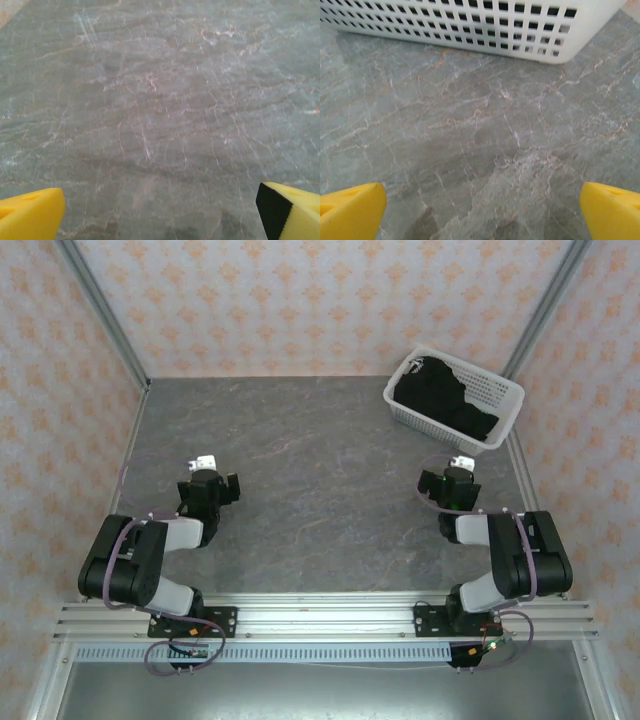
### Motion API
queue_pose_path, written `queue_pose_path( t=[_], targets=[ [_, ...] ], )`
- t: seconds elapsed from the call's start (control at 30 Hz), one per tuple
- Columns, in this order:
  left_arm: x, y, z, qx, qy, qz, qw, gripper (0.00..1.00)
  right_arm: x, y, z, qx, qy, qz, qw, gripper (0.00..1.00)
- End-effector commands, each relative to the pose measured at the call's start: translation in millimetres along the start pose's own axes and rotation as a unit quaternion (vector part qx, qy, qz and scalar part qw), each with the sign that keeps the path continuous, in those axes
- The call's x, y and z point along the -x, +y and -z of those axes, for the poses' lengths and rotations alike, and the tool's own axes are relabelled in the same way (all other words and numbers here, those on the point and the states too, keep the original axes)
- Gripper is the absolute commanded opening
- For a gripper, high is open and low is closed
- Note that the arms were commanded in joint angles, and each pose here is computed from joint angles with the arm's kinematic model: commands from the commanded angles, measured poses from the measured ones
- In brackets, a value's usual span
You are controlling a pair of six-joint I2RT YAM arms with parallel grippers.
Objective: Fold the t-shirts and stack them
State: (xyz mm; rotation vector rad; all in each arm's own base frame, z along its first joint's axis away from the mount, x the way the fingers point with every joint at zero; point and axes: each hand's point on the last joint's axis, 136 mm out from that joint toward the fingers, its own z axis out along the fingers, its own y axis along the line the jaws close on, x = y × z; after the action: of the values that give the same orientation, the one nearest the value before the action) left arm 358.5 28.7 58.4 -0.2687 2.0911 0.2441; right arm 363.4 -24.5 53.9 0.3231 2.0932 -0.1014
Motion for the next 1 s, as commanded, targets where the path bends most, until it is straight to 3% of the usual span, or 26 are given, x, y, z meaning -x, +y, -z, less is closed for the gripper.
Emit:
queue_pose_path(
  t=[0.0, 0.97],
  targets=[
    [49.2, 12.8, -4.3, 0.041, -0.082, 0.015, 0.996, 1.00, 47.1, -2.4, -5.4, -0.014, -0.082, -0.012, 0.996, 0.99],
    [50.8, 13.5, -3.3, 0.042, -0.082, 0.016, 0.996, 1.00, 47.5, 2.6, -3.3, 0.001, -0.081, -0.007, 0.997, 0.99]
  ],
)
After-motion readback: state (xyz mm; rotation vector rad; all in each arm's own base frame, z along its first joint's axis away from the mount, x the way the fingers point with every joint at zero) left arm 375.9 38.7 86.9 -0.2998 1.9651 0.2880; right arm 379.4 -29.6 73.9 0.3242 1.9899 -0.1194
